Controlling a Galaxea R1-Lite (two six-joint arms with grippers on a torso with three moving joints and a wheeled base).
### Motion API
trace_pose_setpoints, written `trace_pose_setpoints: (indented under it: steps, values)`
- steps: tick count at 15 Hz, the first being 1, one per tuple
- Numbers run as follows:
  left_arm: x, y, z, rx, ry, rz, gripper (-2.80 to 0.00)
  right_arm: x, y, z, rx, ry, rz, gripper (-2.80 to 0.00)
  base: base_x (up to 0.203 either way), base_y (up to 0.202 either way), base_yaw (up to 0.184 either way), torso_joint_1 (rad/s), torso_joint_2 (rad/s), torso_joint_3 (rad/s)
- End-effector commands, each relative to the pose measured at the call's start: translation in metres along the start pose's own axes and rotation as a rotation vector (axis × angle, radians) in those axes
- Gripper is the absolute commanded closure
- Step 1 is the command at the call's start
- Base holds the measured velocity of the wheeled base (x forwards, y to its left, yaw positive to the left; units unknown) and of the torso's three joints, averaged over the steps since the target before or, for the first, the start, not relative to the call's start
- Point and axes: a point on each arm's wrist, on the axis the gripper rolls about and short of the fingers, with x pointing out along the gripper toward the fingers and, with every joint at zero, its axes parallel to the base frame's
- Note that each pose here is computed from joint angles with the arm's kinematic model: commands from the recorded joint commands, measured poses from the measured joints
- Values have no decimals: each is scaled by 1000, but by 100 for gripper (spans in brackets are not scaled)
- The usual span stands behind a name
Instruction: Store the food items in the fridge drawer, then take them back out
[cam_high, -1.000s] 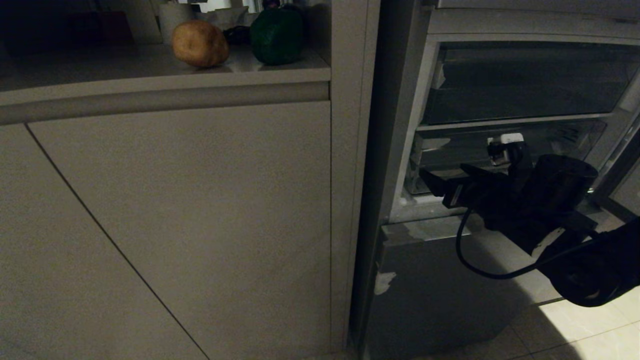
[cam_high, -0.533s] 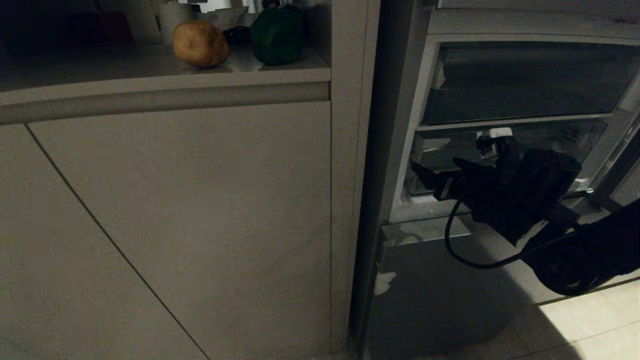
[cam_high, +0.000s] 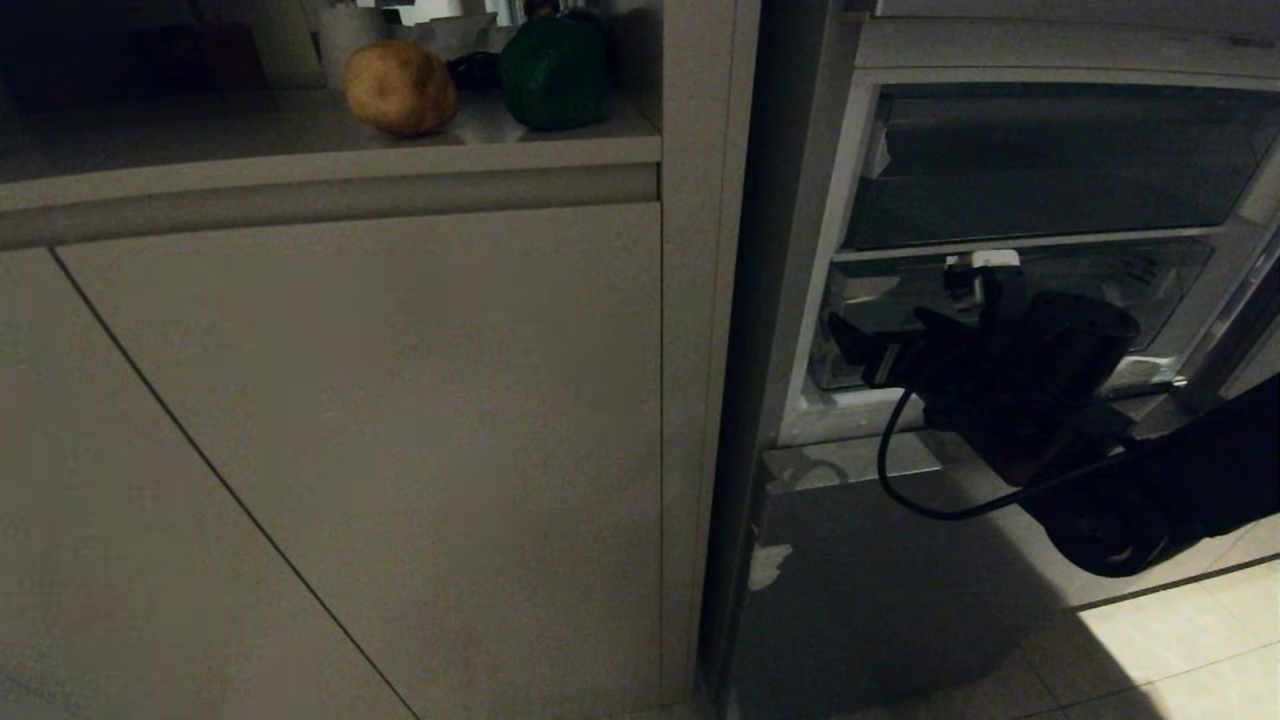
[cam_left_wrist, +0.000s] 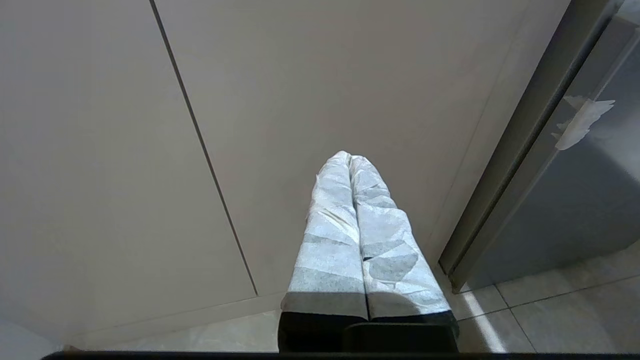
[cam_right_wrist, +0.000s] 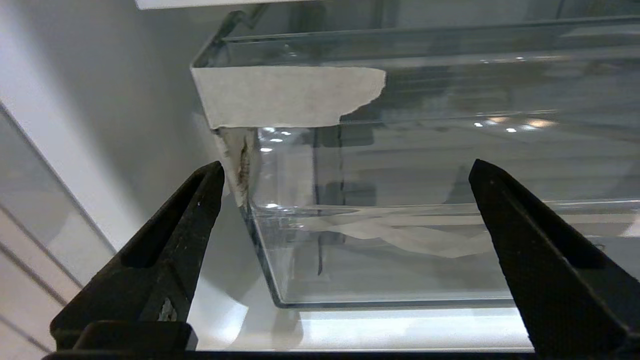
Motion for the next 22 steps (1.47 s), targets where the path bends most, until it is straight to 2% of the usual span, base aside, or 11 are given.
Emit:
trace_pose_setpoints:
  steps: [1, 9, 14, 21, 22]
  values:
    - [0, 0, 0, 0, 1, 1, 0, 1, 0, 0, -21, -8, -18, -280, 0, 0, 0, 0, 0, 0]
    - [0, 0, 0, 0, 1, 0, 0, -1, 0, 1, -26, -21, -32, -280, 0, 0, 0, 0, 0, 0]
    - [0, 0, 0, 0, 1, 1, 0, -6, 22, 3, -13, -39, 21, -280, 0, 0, 0, 0, 0, 0]
    - [0, 0, 0, 0, 1, 1, 0, -6, 23, 1, -13, -30, 20, -280, 0, 0, 0, 0, 0, 0]
    - [0, 0, 0, 0, 1, 1, 0, -6, 23, 1, -13, -31, 20, -148, 0, 0, 0, 0, 0, 0]
